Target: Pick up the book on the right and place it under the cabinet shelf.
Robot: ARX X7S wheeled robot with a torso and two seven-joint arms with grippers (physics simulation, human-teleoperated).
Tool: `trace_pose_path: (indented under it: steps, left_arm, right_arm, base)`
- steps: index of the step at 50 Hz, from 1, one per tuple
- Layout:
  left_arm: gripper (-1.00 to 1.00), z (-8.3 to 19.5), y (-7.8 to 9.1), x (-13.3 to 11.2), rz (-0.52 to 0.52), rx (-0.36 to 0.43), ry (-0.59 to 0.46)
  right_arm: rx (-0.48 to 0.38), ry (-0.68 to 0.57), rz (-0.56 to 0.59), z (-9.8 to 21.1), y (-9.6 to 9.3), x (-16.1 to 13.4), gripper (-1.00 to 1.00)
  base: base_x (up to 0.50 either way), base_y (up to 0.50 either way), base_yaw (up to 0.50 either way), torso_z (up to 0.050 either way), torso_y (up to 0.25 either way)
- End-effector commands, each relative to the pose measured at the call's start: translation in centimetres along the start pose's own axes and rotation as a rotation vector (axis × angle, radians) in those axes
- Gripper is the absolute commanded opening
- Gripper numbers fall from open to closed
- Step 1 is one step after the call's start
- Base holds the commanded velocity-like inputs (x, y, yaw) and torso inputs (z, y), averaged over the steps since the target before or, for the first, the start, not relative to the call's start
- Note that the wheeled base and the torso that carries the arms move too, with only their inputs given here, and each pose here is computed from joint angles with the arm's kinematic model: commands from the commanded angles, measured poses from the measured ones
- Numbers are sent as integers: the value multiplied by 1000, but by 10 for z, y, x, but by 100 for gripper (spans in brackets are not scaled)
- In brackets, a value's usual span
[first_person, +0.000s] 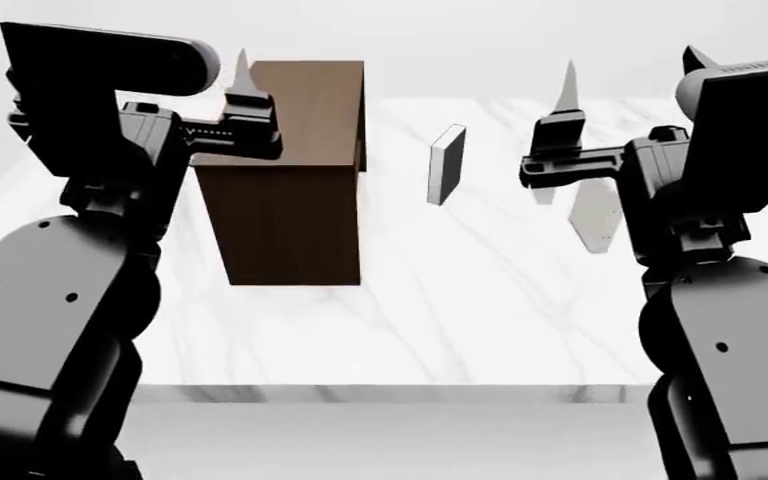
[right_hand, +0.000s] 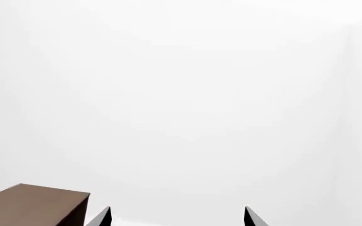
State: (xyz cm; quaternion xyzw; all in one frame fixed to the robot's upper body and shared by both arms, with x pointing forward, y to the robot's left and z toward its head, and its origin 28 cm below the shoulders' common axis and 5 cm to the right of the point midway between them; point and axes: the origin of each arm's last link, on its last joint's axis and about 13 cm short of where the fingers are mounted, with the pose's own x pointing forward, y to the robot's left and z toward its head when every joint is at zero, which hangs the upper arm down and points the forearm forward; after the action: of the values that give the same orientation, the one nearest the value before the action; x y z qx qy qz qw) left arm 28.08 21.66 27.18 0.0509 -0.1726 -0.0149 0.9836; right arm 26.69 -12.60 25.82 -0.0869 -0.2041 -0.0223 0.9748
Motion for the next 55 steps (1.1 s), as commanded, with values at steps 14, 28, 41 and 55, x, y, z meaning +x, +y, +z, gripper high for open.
trace_pose_path:
  steps: [14, 28, 41, 55]
  left_arm:
    - [100, -5, 3, -1, 24, -8, 11]
    - [100, -6, 3, -1, 22, -6, 12]
    - [100, -7, 3, -3, 19, -8, 10]
    - [100, -8, 4, -4, 21, -3, 11]
  right_arm:
    - [1, -26, -10, 10, -2, 3, 100]
    - [7, -18, -7, 8, -1, 2, 100]
    - [9, -26, 0, 9, -1, 1, 100]
    - [8, -28, 7, 11, 0, 1, 100]
  base:
    - [0, 0, 0, 0, 0]
    - [0, -393, 0, 0, 0]
    - [7, -444, 0, 0, 0]
    - [104, -59, 0, 0, 0]
